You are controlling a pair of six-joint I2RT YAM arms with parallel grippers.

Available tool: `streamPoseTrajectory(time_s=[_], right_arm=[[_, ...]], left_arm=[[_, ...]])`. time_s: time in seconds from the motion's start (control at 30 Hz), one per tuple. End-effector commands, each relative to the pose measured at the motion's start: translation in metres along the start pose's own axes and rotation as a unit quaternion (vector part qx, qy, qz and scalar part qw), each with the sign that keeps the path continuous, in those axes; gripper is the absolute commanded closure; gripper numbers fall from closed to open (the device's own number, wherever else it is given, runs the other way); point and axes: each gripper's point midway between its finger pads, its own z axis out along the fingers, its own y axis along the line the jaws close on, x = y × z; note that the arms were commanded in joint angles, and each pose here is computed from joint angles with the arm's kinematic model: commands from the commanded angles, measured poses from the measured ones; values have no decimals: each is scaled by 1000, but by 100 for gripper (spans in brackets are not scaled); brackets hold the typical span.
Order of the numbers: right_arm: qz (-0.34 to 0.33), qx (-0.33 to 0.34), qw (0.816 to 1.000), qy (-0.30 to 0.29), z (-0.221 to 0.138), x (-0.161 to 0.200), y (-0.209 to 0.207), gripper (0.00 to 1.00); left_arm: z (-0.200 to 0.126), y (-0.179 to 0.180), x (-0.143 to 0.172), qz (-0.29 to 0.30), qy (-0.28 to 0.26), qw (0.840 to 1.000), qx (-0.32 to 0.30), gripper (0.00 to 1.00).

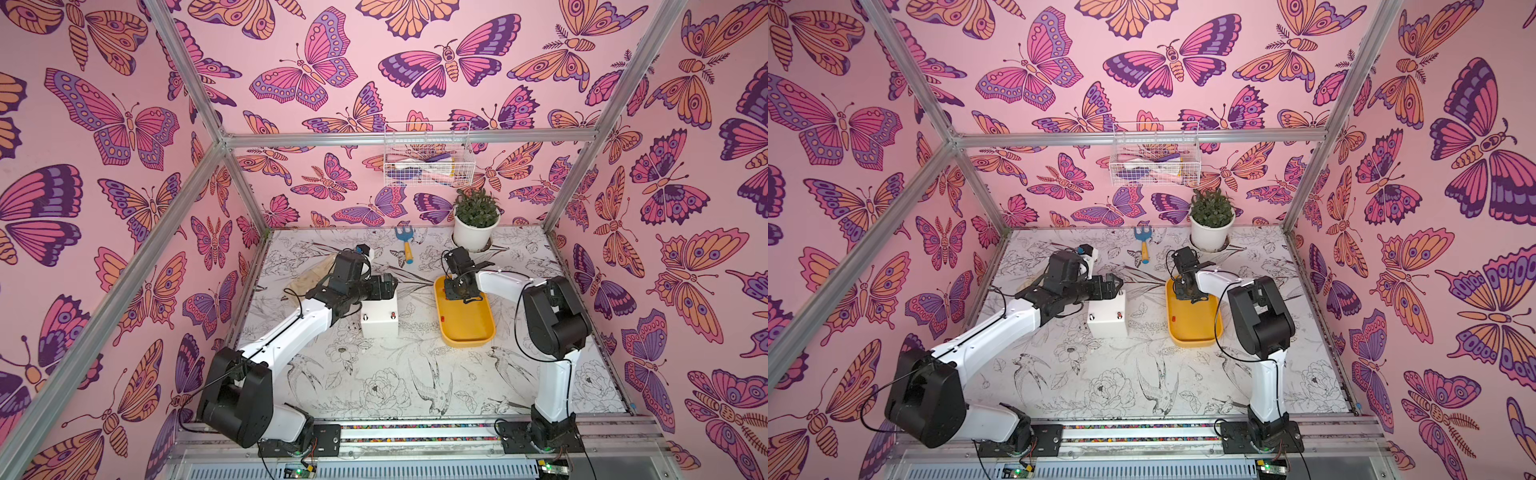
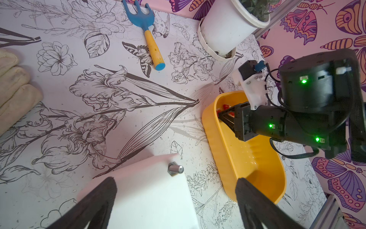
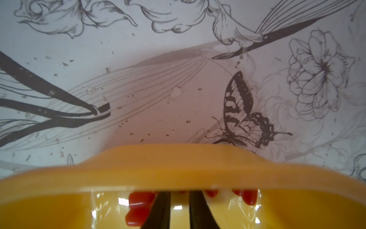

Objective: Cover the protruding screws with screw protection sleeves
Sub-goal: Adjust the screw protection sleeve in the storage box.

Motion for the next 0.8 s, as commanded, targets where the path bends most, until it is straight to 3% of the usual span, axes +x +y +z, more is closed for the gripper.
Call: streamPoseTrajectory(time_s=[0.0, 0.77], right_arm=[[0, 5, 1000, 6, 8, 1, -3, 78], [1, 12, 1000, 6, 12, 2, -6, 83]], left_arm=[[3, -1, 0, 5, 1, 1000, 1, 4], [-1, -2, -1, 5, -4, 1000, 1, 4]])
